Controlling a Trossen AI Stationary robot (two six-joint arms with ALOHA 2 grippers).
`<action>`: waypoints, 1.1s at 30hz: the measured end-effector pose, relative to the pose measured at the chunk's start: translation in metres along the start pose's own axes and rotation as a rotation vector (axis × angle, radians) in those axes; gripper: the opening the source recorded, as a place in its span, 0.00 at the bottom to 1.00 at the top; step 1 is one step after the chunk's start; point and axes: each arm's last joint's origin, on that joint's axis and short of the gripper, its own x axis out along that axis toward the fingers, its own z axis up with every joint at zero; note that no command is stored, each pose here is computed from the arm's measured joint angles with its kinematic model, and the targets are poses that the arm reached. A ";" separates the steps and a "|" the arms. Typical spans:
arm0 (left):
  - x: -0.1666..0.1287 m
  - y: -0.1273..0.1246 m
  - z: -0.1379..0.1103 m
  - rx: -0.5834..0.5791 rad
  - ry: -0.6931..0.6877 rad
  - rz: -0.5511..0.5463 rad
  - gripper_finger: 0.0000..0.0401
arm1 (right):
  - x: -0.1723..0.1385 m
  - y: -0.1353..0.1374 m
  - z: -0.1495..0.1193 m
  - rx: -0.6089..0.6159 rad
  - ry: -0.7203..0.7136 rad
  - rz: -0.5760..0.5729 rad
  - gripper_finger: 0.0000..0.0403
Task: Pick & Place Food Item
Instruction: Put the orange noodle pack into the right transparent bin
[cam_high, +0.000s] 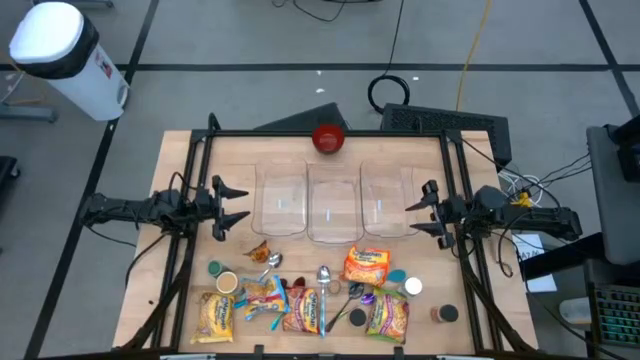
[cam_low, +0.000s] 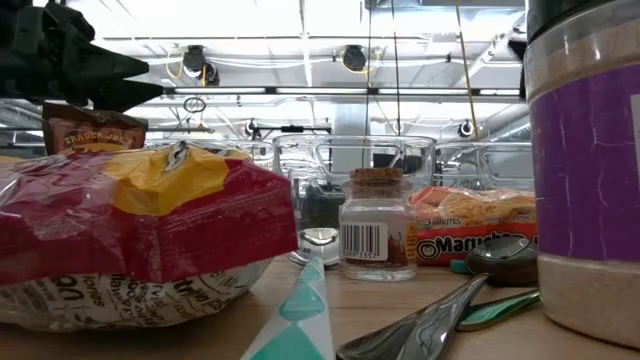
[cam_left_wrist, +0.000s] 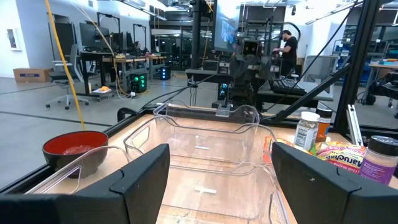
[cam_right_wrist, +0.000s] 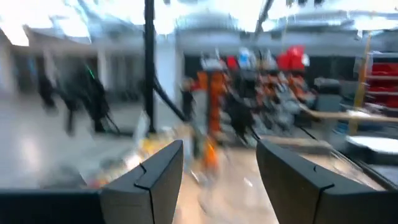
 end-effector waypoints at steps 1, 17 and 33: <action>0.000 0.000 0.000 0.000 0.000 0.000 0.71 | 0.000 0.001 0.004 0.035 -0.044 0.007 0.49; 0.000 0.000 0.000 0.000 -0.001 0.000 0.71 | 0.023 0.027 0.018 0.215 -0.225 0.137 0.49; 0.000 0.000 0.000 0.000 -0.001 0.000 0.71 | 0.122 0.089 0.029 0.115 -0.130 0.343 0.49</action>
